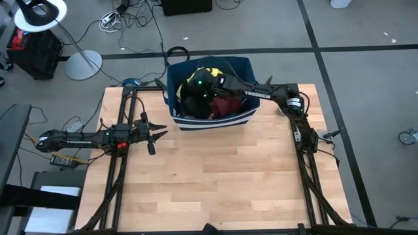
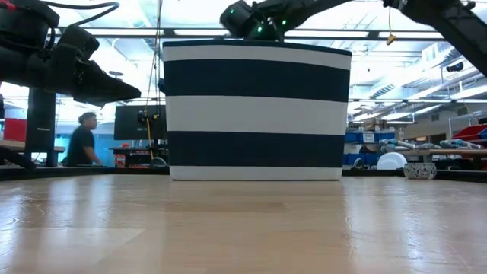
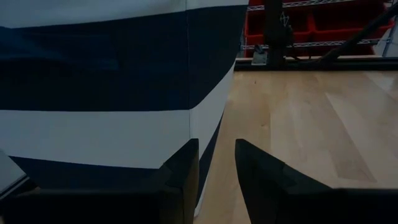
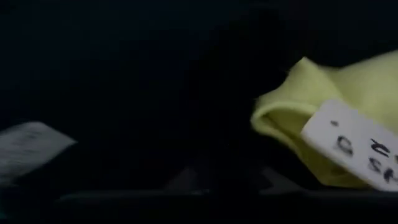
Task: Sort clothes
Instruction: Put the black underwear into the blue bin, then return to Home Position
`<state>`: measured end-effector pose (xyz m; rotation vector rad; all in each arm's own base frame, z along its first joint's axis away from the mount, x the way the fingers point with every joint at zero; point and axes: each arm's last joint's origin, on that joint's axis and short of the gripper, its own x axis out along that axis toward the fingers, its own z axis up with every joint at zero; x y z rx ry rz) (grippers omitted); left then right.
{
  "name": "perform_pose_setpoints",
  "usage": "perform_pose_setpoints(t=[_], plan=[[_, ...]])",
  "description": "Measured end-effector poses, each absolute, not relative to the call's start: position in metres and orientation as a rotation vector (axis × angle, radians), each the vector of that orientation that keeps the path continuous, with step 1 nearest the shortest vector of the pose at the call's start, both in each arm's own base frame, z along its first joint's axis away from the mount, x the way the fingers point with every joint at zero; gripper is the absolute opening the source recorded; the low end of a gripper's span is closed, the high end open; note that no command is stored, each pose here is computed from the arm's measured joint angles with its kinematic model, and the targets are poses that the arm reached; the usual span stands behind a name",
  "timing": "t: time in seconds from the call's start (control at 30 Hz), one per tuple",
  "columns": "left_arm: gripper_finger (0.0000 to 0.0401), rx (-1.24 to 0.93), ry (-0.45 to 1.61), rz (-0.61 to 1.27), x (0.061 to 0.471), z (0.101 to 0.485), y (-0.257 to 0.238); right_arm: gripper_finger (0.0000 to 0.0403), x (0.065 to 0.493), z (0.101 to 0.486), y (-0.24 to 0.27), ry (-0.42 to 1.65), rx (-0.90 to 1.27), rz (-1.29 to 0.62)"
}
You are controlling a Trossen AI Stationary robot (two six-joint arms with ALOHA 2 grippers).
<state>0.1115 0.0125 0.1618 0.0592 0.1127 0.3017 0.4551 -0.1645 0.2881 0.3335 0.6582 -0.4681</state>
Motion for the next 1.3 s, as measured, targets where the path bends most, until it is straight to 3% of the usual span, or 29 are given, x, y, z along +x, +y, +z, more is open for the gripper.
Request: perform_pose_setpoints(t=[0.3, 0.5, 0.97, 1.3], plan=[[0.0110, 0.059, 0.113, 0.302, 0.112, 0.162, 0.013, 0.0074, 0.430, 0.348, -0.152, 0.529, 0.270, -0.442], [0.0110, 0.059, 0.113, 0.301, 0.112, 0.162, 0.012, 0.0091, 0.407, 0.377, -0.144, 0.515, 0.268, -0.440], [0.0110, 0.059, 0.113, 0.301, 0.112, 0.162, 0.012, 0.0091, 0.326, 0.425, -0.078, 0.755, 0.332, -0.384], [0.0110, 0.059, 0.112, 0.301, 0.112, 0.162, 0.012, 0.0091, 0.287, 0.428, -0.012, 1.001, 0.354, -0.321]])
